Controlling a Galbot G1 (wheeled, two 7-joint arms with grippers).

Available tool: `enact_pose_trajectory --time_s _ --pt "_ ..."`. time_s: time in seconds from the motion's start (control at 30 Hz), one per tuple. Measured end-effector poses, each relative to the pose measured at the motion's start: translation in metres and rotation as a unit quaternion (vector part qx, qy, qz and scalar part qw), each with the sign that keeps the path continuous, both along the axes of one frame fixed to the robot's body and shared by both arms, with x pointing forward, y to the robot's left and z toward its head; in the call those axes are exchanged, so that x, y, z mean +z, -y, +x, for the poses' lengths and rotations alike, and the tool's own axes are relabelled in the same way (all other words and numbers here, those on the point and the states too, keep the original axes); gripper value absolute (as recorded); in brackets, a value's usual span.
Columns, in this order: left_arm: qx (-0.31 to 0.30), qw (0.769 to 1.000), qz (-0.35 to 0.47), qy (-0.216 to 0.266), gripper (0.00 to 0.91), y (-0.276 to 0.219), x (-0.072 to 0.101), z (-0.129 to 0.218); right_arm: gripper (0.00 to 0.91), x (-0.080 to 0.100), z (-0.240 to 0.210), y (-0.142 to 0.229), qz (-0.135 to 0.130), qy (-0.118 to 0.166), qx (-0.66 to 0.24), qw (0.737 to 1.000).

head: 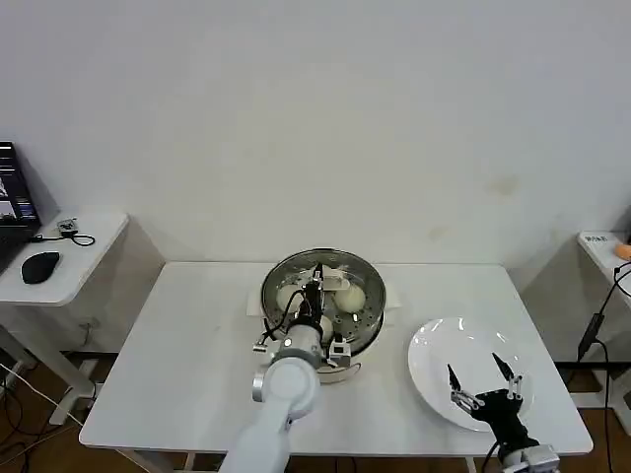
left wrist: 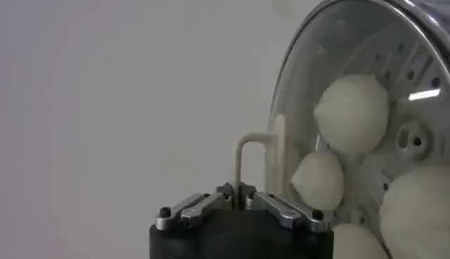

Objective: Take steamed baozi put them in steamer then cover it.

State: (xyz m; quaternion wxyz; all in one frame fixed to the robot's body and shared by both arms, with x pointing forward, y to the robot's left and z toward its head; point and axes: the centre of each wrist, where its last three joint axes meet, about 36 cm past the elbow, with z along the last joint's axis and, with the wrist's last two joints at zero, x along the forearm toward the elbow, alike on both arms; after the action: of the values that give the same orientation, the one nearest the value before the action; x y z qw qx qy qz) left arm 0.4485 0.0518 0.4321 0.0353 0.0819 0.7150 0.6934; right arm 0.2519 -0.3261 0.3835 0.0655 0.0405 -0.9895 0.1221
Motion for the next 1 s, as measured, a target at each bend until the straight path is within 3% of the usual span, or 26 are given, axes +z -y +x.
enact_pose_trajectory --time_s 0.13,0.17,0.2,0.6,1.0 --pt "0.001 1.000 0.001 0.001 0.000 -0.001 -0.002 0.002 0.907 -0.001 0.000 0.000 0.000 0.000 0.000 1.000" --pt "0.001 1.000 0.000 0.001 0.373 -0.001 -0.002 0.002 0.907 -0.001 0.000 0.000 0.000 0.000 0.000 1.000" --pt "0.000 1.000 -0.001 0.001 0.907 -0.001 -0.002 0.002 0.907 -0.001 0.000 -0.001 0.000 -0.001 0.001 1.000" --pt "-0.009 1.000 -0.007 0.002 0.907 -0.006 0.004 -0.012 0.907 -0.001 0.000 -0.001 0.000 -0.002 0.002 1.000" --pt "-0.031 0.999 -0.034 0.023 0.907 -0.031 0.020 -0.054 0.907 -0.003 -0.002 -0.001 0.000 -0.005 0.002 1.000"
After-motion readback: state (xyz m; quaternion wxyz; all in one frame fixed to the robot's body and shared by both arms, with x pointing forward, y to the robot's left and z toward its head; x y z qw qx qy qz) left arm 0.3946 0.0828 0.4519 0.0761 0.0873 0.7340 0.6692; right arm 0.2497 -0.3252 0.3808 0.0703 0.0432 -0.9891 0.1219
